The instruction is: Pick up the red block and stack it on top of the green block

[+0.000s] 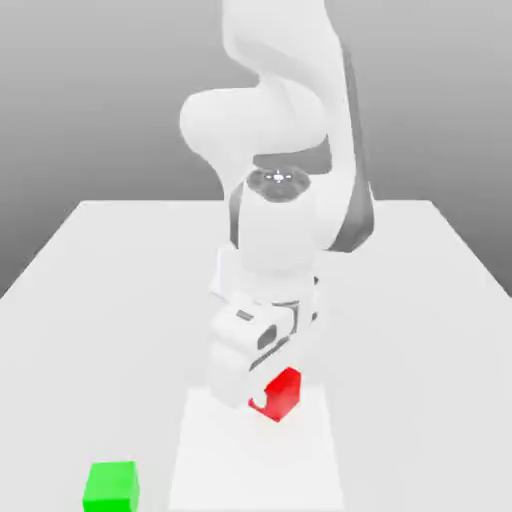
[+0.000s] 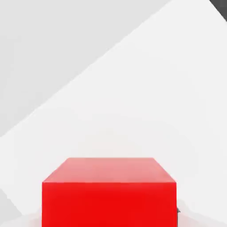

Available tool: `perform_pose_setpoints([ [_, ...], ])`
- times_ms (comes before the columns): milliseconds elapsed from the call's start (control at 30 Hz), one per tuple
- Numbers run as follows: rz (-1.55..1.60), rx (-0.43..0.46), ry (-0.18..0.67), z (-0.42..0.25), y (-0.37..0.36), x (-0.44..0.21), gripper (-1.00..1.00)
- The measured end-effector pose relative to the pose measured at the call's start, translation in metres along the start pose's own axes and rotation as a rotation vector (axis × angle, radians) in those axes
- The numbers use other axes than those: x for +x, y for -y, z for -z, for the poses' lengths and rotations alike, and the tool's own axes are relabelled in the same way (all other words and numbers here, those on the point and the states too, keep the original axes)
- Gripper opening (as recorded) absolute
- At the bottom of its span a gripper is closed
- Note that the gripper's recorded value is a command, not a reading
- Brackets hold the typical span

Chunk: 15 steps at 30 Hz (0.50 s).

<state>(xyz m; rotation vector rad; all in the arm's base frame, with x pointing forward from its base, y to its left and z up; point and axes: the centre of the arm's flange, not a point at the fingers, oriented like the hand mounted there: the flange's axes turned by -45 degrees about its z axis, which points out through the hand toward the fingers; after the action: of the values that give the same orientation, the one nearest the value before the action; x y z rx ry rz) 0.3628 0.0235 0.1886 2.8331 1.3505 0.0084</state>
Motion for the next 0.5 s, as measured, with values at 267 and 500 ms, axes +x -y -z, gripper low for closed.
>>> perform_pose_setpoints([
  [267,-0.205,-0.007,0.019,0.031,-0.058,-0.016,-1.00],
  [500,-0.540,-0.008,0.020,0.049,-0.162,-0.042,-1.00],
])
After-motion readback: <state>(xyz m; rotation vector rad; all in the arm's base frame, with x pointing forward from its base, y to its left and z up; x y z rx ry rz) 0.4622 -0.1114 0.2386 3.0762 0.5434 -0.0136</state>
